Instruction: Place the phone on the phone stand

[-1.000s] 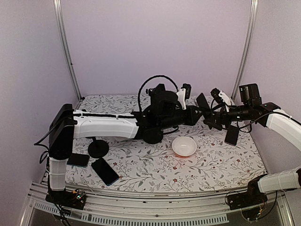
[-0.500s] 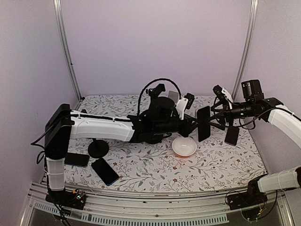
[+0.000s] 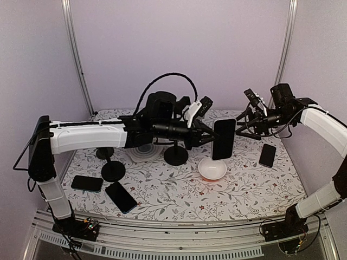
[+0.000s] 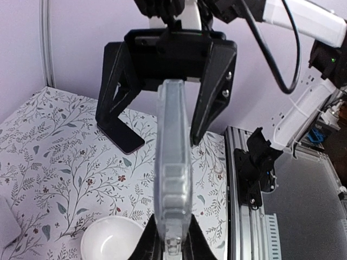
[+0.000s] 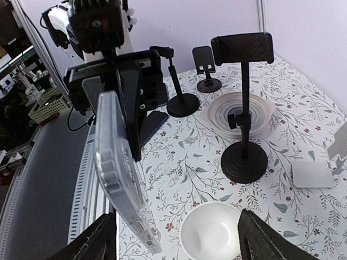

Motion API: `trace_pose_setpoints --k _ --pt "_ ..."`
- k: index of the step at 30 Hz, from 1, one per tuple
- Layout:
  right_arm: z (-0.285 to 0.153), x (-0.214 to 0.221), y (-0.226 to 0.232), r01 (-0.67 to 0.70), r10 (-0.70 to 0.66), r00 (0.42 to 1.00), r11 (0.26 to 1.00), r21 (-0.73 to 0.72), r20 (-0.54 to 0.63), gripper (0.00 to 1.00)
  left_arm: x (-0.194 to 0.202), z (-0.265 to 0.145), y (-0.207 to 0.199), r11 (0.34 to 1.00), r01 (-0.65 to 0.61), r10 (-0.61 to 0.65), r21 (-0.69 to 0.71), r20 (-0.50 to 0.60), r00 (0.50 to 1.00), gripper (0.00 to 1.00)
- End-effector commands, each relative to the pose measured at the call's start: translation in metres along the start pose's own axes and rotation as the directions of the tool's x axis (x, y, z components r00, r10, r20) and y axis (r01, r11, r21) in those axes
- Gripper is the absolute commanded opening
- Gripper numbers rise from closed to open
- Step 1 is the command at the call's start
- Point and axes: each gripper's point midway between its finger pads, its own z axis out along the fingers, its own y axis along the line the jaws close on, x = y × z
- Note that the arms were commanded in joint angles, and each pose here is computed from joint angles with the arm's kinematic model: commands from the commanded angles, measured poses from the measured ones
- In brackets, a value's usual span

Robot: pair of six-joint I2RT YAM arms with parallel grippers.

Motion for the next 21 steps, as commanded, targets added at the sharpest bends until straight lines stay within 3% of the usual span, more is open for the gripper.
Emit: trace_pose_setpoints --k 1,6,13,19,21 --pt "0.008 -0.011 0.025 0.047 -0.045 0.999 0.99 -0.131 0.018 0.77 -0.002 -0.018 -0.009 0.995 -0.037 0.039 0.092 -0.018 0.999 0.0" --pt "0.03 -0.005 0.043 0.069 -0.076 0.997 0.978 -0.198 -0.028 0.69 0.001 -0.022 -0.008 0.994 -0.039 0.042 0.107 -0.026 0.999 0.0" --pt "0.041 -0.002 0.038 0.038 -0.052 0.997 0.976 -0.215 -0.058 0.48 0.003 -0.022 -0.003 0.992 -0.036 0.04 0.117 -0.032 0.999 0.0" --pt "0.048 0.0 0.037 0.024 -0.041 0.997 0.972 -0.232 -0.071 0.23 0.004 -0.021 0.001 0.992 -0.036 0.041 0.118 -0.036 0.999 0.0" --pt "0.048 0.0 0.037 0.018 -0.036 0.997 0.972 -0.235 -0.073 0.09 0.005 -0.02 0.006 0.994 -0.026 0.031 0.104 -0.048 0.998 0.0"
